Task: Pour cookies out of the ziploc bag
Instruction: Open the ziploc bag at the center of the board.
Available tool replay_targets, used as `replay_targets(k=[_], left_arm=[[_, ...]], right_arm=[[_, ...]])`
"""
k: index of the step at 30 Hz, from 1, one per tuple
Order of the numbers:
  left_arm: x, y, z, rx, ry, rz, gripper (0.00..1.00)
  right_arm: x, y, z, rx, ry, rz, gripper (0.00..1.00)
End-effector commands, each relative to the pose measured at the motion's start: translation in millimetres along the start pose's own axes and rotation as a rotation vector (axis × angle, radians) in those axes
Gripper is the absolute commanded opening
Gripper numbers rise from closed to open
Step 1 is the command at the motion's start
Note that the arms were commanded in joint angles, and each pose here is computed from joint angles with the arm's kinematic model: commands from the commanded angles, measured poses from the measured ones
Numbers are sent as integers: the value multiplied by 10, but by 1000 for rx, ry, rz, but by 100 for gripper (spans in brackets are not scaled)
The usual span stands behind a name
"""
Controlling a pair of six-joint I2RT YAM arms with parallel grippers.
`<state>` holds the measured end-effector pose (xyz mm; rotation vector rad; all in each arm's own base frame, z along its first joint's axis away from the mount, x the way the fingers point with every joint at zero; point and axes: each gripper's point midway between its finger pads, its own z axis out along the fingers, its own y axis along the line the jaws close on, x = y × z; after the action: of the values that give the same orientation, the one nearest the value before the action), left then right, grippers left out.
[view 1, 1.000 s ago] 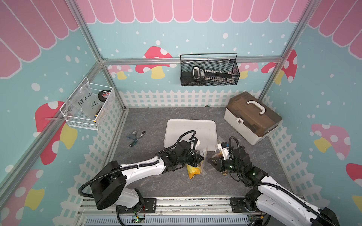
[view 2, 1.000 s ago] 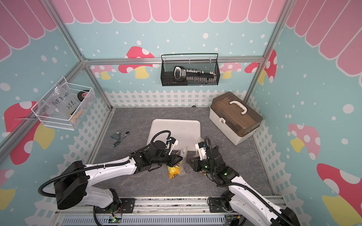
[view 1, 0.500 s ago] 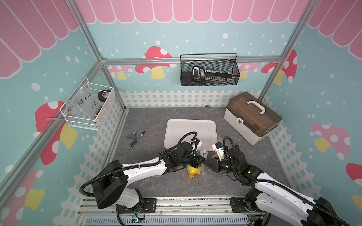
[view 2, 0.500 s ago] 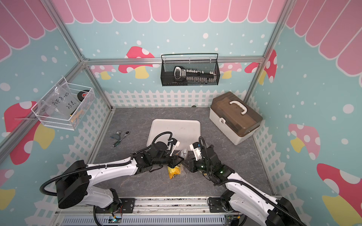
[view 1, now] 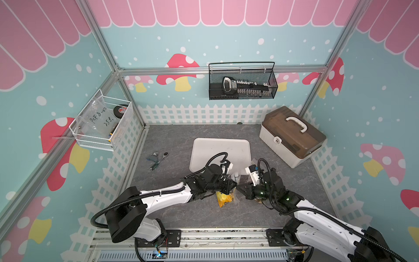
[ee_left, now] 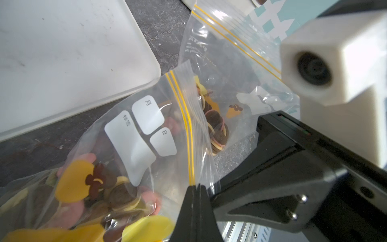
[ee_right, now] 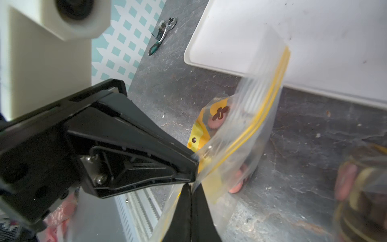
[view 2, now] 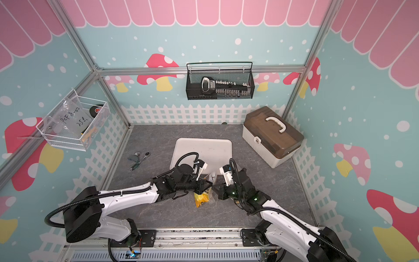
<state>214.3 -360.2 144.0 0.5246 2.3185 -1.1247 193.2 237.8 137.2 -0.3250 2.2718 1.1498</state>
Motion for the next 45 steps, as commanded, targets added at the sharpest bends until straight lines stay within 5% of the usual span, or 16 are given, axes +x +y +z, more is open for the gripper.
replay_targets(k=[1,27,34,45], left_arm=[[-92,-147,-67,47,-32,9,0],[-58,-67,-392,-33,-51,36,0],[-44,-96,-325,-11,-45,27,0],[-51,-118,-317,-2,-52,25,0]], right_arm=[[-60,38,-8,1,-21,-15,0],[-191,-4,-248,133,-40,-71,0],[-410,281,-366,67,-85,-102,40],[-393,196,-117,109,-37,-102,48]])
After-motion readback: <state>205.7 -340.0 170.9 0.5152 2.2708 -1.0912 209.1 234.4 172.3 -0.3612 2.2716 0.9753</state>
